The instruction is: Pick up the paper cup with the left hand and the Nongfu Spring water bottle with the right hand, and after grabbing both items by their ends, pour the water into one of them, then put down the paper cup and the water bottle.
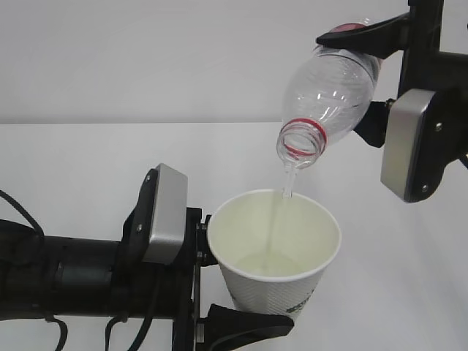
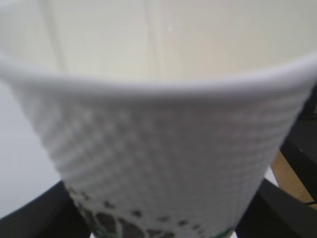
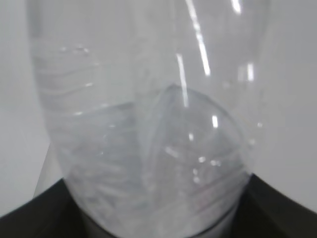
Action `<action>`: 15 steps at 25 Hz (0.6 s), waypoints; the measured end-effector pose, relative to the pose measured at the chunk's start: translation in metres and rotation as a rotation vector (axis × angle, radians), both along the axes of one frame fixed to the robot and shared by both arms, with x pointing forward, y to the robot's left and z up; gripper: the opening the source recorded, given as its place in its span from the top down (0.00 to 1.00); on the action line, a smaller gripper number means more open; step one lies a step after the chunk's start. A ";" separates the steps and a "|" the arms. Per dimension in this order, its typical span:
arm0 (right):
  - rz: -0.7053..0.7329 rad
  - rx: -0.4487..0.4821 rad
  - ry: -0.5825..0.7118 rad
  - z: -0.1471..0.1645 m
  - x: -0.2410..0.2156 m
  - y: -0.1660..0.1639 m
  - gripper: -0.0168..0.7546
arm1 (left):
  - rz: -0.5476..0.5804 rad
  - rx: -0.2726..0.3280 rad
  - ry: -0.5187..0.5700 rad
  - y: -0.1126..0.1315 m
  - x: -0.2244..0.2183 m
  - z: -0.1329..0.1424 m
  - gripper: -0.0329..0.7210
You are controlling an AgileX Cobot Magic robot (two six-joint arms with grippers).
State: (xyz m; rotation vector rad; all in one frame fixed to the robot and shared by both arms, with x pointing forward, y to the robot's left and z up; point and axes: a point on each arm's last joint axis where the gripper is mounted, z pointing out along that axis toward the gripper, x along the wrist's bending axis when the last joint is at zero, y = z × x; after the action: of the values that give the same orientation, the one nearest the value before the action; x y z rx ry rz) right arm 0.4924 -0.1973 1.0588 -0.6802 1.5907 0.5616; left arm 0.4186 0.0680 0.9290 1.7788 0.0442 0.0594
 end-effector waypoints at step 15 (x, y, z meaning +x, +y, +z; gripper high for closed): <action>0.001 -0.001 -0.004 0.000 0.000 0.000 0.31 | -0.002 0.001 0.000 0.000 0.000 0.000 0.22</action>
State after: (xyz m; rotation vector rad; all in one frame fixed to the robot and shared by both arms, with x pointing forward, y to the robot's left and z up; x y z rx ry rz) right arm 0.4924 -0.1973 1.0590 -0.6831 1.5867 0.5598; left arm 0.4184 0.0680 0.9288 1.7799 0.0425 0.0581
